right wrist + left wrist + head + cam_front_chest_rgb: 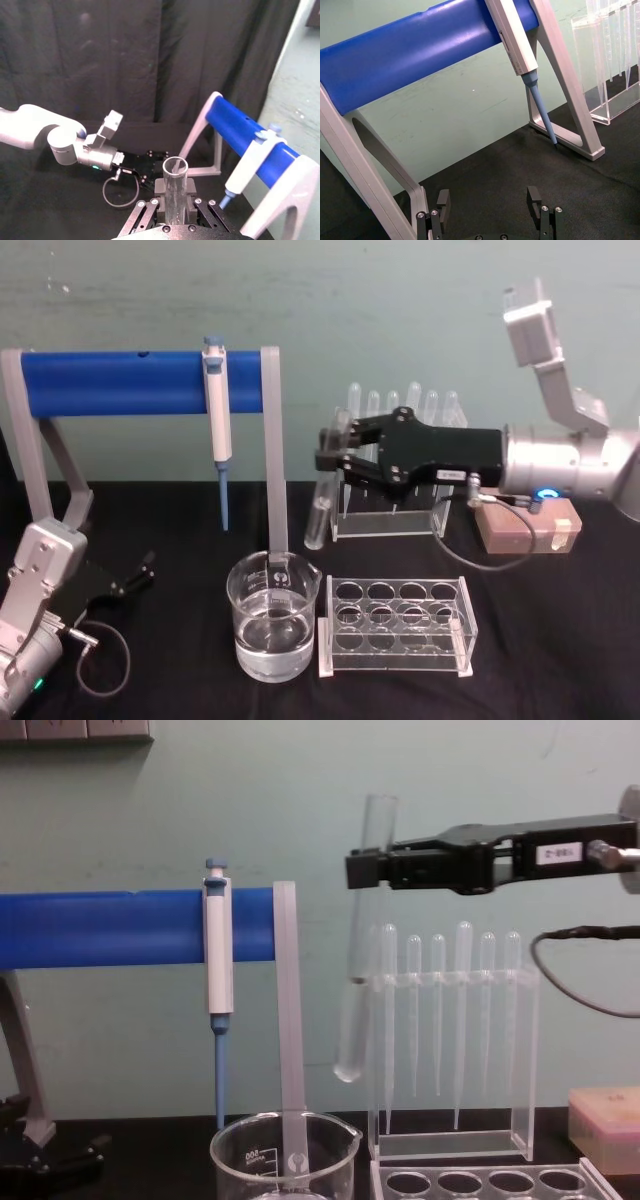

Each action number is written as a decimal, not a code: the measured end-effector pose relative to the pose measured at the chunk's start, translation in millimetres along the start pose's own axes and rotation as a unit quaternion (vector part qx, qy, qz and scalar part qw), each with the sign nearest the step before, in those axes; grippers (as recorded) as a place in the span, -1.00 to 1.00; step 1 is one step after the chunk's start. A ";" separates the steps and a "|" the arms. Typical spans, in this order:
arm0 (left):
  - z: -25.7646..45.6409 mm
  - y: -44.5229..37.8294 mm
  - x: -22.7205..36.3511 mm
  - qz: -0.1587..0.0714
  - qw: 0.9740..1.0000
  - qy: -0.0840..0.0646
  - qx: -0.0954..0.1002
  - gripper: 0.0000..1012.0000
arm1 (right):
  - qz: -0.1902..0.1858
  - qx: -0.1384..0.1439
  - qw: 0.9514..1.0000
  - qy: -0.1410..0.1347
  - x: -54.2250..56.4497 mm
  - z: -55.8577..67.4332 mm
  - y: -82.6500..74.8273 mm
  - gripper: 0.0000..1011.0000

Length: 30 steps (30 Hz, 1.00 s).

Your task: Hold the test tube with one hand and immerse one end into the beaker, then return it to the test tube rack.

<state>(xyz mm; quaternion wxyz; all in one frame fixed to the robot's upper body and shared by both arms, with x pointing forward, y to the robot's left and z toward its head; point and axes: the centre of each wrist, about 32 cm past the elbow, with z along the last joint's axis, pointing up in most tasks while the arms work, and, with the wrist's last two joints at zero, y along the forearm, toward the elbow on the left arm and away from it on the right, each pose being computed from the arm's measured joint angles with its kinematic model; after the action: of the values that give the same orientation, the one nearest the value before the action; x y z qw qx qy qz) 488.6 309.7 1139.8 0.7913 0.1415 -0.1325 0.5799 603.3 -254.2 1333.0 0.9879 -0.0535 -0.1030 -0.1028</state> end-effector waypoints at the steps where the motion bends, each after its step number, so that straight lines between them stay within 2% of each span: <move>1: 0.0 0.0 0.0 0.000 1.000 0.000 0.000 0.98 | 0.003 0.002 1.000 0.000 0.7 0.5 2.7 -0.55; 8: 0.0 0.0 0.0 0.000 1.000 0.000 0.000 0.98 | 0.023 0.009 1.000 0.005 3.4 -4.4 21.8 -0.55; 22: 0.0 0.0 0.0 0.000 1.000 0.000 0.000 0.98 | 0.040 0.005 0.999 0.032 -1.2 -41.1 38.2 -0.55; 30: 0.0 0.0 0.0 0.000 1.000 0.000 0.000 0.98 | 0.046 -0.003 0.999 0.028 -5.8 -59.3 43.7 -0.55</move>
<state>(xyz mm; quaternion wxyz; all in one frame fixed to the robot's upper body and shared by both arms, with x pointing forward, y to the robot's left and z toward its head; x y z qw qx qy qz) 488.6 309.7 1139.8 0.7913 0.1415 -0.1325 0.5799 618.5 -218.1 1270.4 0.9939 -0.0585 -0.0721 -0.0592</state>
